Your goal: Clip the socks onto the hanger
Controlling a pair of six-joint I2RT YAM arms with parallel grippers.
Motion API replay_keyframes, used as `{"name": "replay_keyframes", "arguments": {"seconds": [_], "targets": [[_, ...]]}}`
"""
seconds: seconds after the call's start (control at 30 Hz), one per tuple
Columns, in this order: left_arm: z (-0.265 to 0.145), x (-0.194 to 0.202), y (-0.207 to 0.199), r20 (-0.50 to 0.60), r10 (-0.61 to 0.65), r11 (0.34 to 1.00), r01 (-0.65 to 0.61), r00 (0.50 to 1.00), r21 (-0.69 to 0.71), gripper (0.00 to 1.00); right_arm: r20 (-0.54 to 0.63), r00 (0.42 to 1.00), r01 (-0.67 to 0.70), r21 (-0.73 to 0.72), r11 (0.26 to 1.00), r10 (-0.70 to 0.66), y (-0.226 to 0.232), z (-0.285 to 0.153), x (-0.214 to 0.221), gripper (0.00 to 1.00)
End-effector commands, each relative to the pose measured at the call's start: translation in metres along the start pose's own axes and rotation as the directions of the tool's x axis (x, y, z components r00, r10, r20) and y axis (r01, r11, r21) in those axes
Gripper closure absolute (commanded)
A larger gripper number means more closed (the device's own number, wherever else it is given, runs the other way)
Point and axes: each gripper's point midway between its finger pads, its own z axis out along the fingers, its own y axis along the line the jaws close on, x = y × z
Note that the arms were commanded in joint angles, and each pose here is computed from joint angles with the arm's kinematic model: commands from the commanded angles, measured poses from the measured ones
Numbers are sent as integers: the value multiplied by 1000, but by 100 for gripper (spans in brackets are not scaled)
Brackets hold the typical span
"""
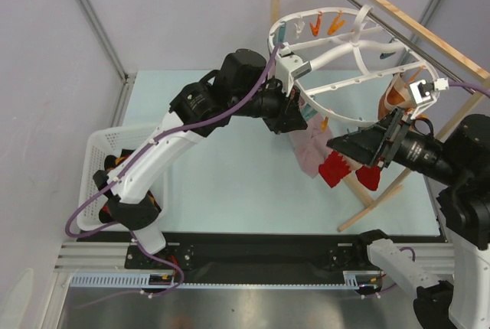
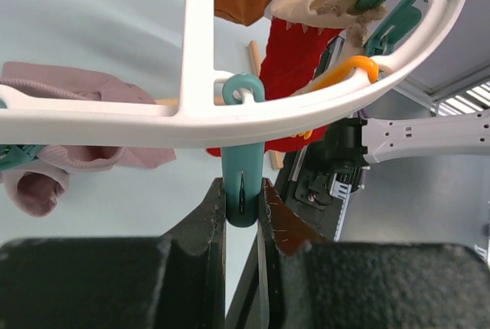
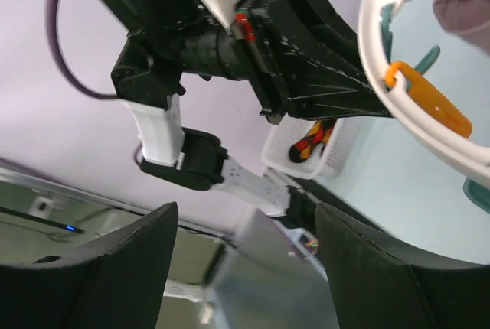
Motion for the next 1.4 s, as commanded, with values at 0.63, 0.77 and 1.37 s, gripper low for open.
{"name": "replay_keyframes", "arguments": {"seconds": [0.63,0.77,1.37], "targets": [[-3,-24,-23,52,-20,996,16,998,86,100,255,946,-232,105,967,199,-39,23,-44,44],[3,-24,-25,50,-29,994,23,998,110,100,287,946,-212,199,957,150,-63,26,-44,45],[7,-25,-35,54,-48,985,39,997,168,100,355,933,-193,352,916,60,-108,60,-28,48]]}}
